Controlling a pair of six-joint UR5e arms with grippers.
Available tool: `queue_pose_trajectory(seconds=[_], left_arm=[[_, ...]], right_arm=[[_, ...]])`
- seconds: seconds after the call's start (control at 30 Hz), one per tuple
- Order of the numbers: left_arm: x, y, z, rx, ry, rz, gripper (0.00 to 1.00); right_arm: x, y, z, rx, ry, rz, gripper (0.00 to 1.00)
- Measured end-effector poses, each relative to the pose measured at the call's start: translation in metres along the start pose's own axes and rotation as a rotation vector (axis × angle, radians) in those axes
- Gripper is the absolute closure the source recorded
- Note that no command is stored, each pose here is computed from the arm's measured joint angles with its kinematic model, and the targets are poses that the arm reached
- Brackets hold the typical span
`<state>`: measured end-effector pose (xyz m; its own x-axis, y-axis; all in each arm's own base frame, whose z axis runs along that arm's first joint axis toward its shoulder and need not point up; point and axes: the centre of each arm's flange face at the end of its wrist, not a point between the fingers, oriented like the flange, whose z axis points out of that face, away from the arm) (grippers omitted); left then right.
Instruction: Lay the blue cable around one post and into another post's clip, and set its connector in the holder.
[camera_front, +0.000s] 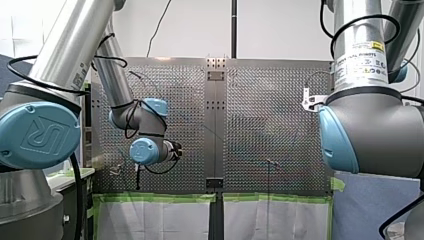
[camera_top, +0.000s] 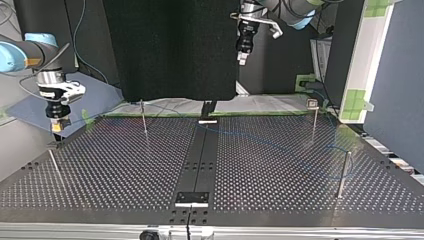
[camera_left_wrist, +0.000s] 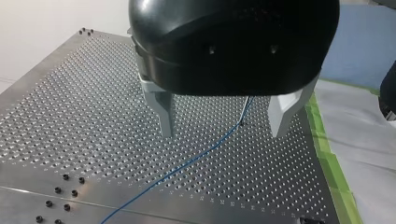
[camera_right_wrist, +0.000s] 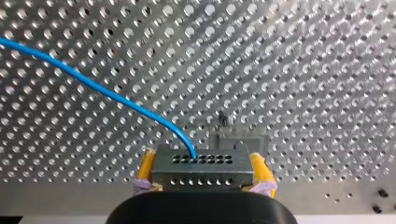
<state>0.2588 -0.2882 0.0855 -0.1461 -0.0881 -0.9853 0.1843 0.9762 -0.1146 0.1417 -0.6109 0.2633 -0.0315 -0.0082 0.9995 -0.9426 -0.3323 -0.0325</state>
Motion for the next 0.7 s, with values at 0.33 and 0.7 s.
queue_pose_trajectory(seconds=[0.33,0.7], left_arm=[[0.0,0.004,0.002,-0.017,0.008,0.014,0.0],[0.0,0.008,0.002,-0.055,0.021,0.033,0.0]], right_arm=[[0.002,0.004,0.004,-0.062,0.064,0.047,1.0],[0.011,0.037,0.007,-0.135,0.158,0.07,1.0]])
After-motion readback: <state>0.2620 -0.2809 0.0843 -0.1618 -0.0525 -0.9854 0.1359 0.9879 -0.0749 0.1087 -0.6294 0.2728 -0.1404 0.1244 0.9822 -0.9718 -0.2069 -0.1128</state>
